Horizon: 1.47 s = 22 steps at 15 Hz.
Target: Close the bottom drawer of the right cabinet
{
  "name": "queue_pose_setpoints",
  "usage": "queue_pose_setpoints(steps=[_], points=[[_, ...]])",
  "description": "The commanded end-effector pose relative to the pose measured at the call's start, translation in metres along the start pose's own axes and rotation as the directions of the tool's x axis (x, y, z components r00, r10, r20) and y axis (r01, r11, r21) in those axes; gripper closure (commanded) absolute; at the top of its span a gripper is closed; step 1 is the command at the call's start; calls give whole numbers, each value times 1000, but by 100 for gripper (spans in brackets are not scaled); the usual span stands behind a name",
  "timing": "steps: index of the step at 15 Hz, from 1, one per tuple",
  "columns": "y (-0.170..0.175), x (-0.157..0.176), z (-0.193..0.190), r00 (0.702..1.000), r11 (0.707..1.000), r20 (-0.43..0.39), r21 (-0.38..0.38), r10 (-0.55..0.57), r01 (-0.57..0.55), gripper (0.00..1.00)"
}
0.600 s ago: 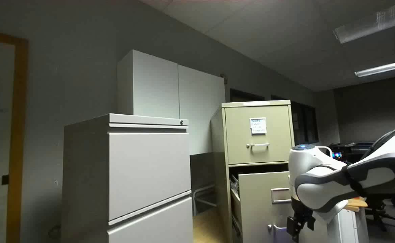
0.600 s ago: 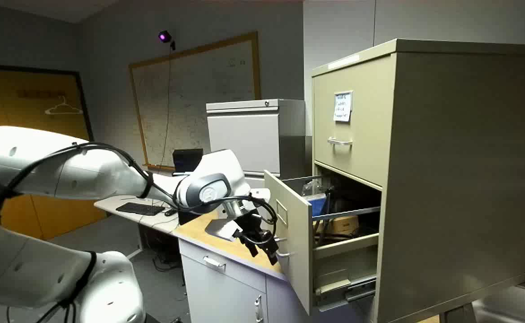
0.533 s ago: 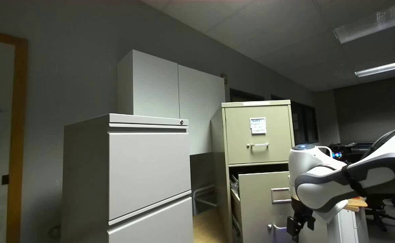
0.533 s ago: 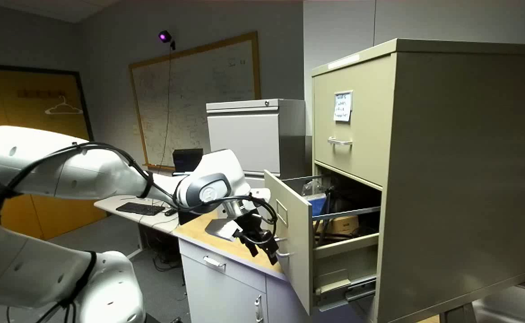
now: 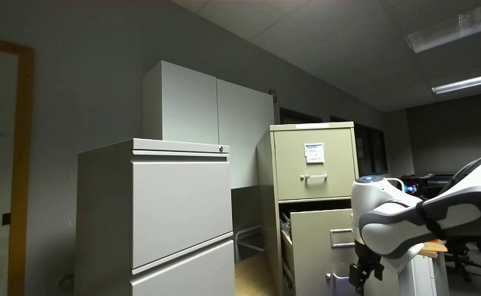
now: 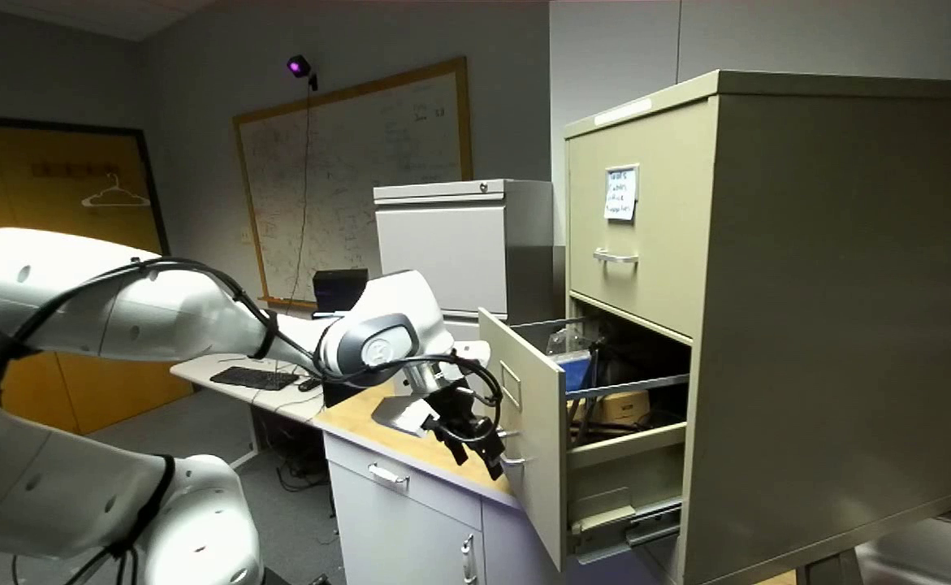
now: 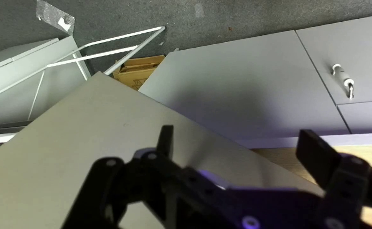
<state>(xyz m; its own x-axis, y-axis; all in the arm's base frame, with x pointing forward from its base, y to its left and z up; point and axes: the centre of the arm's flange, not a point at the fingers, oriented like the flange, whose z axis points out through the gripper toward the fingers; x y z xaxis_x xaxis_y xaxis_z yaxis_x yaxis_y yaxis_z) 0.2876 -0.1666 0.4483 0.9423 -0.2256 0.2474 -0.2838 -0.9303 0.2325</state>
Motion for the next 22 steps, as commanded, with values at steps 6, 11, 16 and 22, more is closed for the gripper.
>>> queue_pose_setpoints(steps=[6, 11, 16, 22], points=[[-1, 10, -16, 991, 991, -23, -6, 134, -134, 50], [-11, 11, -42, 951, 963, -153, 49, 270, -265, 88], [-13, 28, -58, 863, 912, -295, 138, 409, -385, 100], [-13, 73, -53, 787, 836, -281, 178, 549, -520, 96]])
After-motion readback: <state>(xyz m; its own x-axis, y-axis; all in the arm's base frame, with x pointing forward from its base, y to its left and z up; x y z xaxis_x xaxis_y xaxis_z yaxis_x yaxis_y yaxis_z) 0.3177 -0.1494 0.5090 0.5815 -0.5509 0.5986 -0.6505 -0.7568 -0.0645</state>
